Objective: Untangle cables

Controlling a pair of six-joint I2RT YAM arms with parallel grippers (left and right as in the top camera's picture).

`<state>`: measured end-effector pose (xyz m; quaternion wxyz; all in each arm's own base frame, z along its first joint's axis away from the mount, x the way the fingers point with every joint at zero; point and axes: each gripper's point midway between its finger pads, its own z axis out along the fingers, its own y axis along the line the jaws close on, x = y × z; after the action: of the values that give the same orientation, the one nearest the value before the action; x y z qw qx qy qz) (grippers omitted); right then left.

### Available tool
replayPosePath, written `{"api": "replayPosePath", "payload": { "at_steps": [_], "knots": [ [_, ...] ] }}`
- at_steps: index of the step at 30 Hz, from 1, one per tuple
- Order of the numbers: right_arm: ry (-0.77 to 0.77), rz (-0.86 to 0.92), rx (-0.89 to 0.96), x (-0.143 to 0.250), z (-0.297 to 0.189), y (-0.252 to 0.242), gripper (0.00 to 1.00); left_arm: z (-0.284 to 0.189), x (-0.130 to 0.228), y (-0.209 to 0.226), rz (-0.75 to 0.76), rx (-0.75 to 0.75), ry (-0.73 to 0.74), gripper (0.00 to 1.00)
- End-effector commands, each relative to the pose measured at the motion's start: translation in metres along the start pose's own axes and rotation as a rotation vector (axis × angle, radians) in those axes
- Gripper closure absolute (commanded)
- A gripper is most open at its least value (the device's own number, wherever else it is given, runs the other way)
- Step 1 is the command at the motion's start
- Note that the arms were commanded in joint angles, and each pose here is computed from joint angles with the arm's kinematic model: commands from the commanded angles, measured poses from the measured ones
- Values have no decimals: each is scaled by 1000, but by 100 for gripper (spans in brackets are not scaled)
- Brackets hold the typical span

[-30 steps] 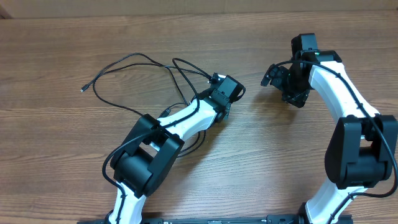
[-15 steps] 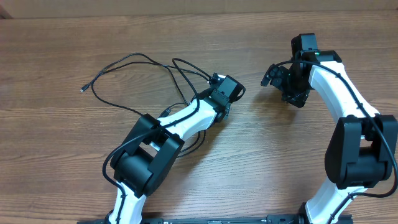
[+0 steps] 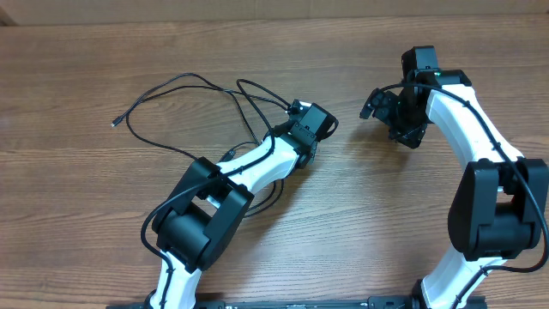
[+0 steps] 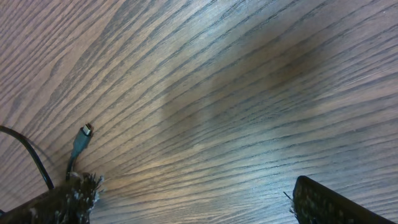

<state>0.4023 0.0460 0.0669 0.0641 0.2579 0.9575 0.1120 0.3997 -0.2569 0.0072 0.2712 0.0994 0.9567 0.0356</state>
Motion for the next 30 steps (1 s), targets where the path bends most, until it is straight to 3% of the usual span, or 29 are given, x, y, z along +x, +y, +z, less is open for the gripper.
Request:
{"api": "replayPosePath", "payload": {
  "at_steps": [1,5,7,12,15,17,30],
  "knots": [
    [-14,-4,2,-4,-2,1,0,10,12,3,17,-11,39,44],
    [-13,-4,1,-4,-2,1,0,11,13,5,1,-9,46,31],
    [-14,-4,2,-4,-2,1,0,12,13,6,-35,1,56,31],
    [-13,-4,1,-4,-2,1,0,17,9,14,-80,26,68,54],
    [-13,-4,1,-4,-2,1,0,19,10,15,-99,64,90,75],
    [-14,-4,2,-4,-2,1,0,19,12,12,-109,102,110,82],
    [-13,-4,1,-4,-2,1,0,20,12,11,-120,138,127,78]
  ]
}}
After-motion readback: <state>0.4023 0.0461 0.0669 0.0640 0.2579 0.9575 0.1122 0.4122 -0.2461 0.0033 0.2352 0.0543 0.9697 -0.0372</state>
